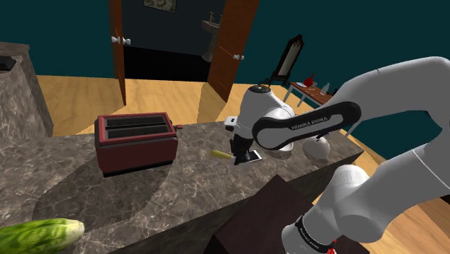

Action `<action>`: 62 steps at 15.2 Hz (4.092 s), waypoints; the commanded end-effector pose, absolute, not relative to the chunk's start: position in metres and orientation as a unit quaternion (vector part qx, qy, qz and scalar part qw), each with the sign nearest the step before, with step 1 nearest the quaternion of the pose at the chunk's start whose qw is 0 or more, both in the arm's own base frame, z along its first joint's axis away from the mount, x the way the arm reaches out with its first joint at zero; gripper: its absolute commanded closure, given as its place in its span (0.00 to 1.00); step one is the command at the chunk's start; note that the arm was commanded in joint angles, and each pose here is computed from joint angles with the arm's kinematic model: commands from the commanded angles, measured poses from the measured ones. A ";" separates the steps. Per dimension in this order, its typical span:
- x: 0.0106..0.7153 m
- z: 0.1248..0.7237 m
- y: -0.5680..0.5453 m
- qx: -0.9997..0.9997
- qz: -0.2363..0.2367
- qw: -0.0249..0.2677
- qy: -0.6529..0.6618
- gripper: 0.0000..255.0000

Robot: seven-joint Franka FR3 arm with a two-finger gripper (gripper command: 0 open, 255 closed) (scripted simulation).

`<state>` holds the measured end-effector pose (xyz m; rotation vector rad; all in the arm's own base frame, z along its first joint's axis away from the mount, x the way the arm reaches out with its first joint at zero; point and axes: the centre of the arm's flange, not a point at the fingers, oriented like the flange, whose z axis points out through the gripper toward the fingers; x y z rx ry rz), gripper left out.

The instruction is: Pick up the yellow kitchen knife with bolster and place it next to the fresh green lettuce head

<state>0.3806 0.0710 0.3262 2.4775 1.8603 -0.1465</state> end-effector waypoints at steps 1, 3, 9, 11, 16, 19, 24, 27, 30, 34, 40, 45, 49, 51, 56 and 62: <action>0.386 0.326 0.094 0.799 -0.047 0.020 0.600 1.00; 0.395 0.326 0.119 0.799 -0.047 0.020 0.600 1.00; 0.420 0.326 0.194 0.799 -0.047 0.020 0.600 1.00; 0.429 0.326 0.219 0.799 -0.047 0.020 0.600 1.00; 0.450 0.326 0.282 0.799 -0.047 0.020 0.600 1.00; 0.463 0.326 0.319 0.799 -0.047 0.020 0.600 1.00; 0.484 0.326 0.382 0.799 -0.047 0.020 0.600 1.00; 0.497 0.326 0.419 0.799 -0.047 0.020 0.600 1.00; 0.498 0.316 0.424 0.799 -0.047 0.020 0.600 1.00; 0.498 0.295 0.423 0.799 -0.047 0.020 0.600 1.00; 0.498 0.263 0.424 0.799 -0.047 0.020 0.600 1.00; 0.498 0.237 0.424 0.799 -0.047 0.020 0.600 1.00; 0.498 0.216 0.424 0.799 -0.047 0.020 0.600 1.00; 0.498 0.205 0.424 0.799 -0.047 0.020 0.600 1.00; 0.498 0.179 0.424 0.799 -0.047 0.020 0.600 1.00; 0.498 0.151 0.424 0.799 -0.047 0.020 0.600 1.00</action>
